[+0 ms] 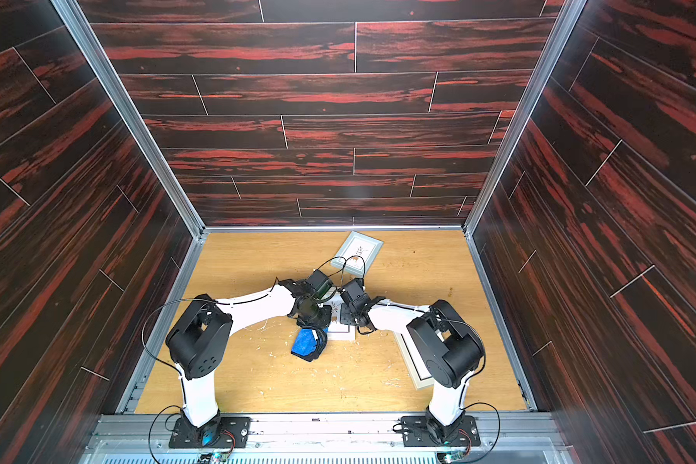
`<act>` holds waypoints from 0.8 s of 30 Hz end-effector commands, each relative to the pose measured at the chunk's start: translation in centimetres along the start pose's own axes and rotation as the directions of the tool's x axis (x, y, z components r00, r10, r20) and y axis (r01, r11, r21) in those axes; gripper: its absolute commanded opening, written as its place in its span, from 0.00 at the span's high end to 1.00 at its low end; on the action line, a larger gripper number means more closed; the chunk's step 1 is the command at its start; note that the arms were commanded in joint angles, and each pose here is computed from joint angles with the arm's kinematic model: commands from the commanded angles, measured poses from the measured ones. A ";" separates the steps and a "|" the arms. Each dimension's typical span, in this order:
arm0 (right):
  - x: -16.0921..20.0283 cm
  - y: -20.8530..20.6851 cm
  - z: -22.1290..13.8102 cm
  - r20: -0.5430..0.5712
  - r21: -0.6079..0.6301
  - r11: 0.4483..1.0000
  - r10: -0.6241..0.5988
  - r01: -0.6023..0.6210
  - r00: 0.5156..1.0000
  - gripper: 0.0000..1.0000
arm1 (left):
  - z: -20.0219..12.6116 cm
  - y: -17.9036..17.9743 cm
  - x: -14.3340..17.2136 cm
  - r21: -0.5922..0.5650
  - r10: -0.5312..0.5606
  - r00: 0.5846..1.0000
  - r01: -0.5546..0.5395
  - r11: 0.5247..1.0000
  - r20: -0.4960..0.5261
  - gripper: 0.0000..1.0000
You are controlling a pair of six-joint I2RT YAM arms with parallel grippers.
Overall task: Wipe the picture frame with a cloth
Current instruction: Wipe the dirt from the picture frame.
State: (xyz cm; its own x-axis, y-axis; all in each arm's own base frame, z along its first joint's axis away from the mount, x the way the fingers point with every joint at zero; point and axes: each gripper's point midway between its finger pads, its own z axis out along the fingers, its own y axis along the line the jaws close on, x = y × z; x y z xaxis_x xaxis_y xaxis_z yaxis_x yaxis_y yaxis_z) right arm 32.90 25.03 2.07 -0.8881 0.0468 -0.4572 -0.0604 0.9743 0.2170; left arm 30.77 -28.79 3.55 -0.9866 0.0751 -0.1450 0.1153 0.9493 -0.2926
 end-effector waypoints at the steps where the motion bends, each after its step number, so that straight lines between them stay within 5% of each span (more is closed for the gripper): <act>1: 2.3 -2.0 0.7 -0.084 0.085 0.996 -0.019 0.026 0.996 0.99 | -0.1 0.1 -3.4 0.035 -0.052 0.997 0.050 0.998 0.057 1.00; 5: 2.1 -2.1 0.3 -0.074 0.091 0.995 -0.020 0.026 0.997 0.99 | -0.3 0.8 -7.5 0.027 -0.095 0.989 0.092 0.995 0.114 1.00; 14: 2.0 -2.1 0.4 -0.078 0.094 0.995 -0.020 0.027 0.997 0.99 | -0.4 0.6 -1.9 0.001 -0.071 0.997 0.071 0.997 0.023 1.00; 24: 1.7 -1.8 0.2 -0.072 0.090 0.996 -0.016 0.023 0.997 0.99 | 0.3 -2.0 -11.3 0.177 -0.148 0.977 0.120 0.977 0.152 1.00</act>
State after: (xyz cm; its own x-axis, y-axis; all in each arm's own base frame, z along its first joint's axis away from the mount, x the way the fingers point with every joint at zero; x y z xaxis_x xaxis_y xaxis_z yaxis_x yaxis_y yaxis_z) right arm 32.84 24.92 2.20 -0.8923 0.0434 -0.4494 -0.0570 0.9766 0.2076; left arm 39.42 -30.10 5.19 -0.9722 -0.0748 -0.2218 0.0226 0.9130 -0.4073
